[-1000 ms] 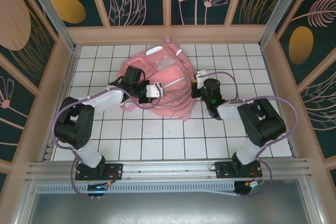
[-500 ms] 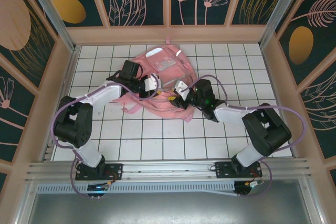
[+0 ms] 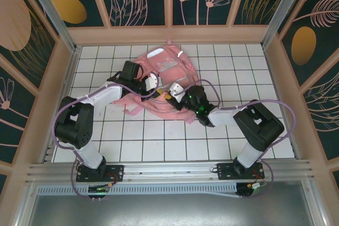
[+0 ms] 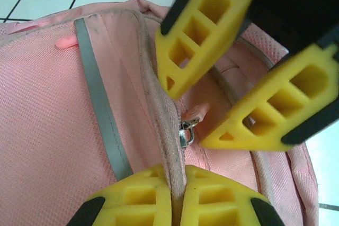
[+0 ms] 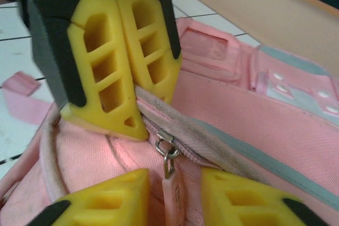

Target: Pack the student bag

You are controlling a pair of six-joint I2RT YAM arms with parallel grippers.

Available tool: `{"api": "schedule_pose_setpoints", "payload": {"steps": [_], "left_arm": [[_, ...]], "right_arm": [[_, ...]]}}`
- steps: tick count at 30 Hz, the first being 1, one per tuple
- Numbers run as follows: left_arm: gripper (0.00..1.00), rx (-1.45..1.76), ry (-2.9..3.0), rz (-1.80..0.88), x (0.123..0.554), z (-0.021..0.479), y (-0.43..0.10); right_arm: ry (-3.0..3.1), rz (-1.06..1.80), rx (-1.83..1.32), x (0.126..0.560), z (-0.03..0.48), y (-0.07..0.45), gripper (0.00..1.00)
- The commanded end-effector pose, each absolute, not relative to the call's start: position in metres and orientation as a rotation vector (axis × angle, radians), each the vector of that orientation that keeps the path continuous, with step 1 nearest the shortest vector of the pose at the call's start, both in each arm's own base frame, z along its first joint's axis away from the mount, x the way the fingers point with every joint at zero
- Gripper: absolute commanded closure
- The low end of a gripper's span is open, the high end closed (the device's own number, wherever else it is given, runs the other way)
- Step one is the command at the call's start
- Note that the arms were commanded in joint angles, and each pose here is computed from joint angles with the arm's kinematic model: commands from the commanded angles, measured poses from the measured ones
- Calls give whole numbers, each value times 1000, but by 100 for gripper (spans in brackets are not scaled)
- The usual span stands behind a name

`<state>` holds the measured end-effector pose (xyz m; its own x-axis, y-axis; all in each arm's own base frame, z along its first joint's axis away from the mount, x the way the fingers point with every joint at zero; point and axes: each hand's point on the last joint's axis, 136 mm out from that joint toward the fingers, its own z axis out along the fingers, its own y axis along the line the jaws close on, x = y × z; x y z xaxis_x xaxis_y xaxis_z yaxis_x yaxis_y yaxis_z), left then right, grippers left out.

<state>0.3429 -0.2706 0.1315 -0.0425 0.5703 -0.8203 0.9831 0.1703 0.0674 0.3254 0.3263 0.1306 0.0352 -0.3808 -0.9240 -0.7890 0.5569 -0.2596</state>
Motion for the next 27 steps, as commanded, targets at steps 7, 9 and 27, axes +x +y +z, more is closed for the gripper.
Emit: {"api": "schedule_pose_setpoints", "payload": {"steps": [7,9,27], "left_arm": [[100,1465,1578,-883,332,159,-291],[100,1458,1590,-873,335,158,-287],[100,1541,1544,-687,347,161,-229]], "right_arm": [[1576,203,-663,356,148,288,100],[1624,220,-604,359,145,271,100],[1983,296,-74,405,93,136,100]]}}
